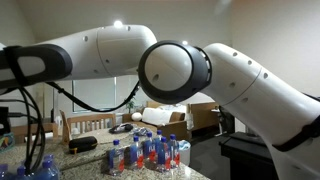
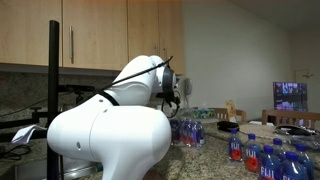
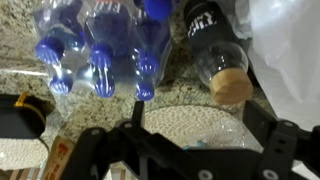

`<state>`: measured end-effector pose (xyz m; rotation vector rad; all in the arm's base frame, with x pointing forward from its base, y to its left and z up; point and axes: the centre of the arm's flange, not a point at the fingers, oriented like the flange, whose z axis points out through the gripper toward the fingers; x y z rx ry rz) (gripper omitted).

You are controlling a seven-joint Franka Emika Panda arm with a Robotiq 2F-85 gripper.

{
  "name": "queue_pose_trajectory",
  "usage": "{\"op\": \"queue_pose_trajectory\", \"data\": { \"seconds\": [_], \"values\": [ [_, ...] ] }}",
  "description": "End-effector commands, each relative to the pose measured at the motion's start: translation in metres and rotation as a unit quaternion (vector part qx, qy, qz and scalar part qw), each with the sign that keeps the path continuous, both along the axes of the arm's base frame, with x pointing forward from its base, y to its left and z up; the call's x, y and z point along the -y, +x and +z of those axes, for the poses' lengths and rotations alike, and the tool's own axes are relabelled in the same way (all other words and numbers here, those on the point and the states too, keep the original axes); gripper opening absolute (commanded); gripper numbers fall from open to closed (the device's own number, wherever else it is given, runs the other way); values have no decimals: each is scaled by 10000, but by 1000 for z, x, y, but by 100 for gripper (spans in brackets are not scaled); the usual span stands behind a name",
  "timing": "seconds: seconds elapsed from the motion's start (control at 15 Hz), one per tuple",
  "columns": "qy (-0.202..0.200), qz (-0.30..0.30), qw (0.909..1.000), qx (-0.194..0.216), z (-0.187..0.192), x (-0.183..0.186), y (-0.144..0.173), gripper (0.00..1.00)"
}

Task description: Arrange some of the bottle on the counter

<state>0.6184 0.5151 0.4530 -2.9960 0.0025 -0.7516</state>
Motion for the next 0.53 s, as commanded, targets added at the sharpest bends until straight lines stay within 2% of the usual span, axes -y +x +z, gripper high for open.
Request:
{"op": "queue_pose_trajectory", "data": {
  "seconds": [0.0,0.2,0.33,0.47],
  "values": [
    [-137,53,9975,-689,-13,33,-55,100],
    [-476,-174,9952,-836,-23,31,-69,100],
    [-539,-571,9942,-731,-36,35,-70,100],
    [-343,-841,9935,-685,-54,39,-61,100]
  ]
}}
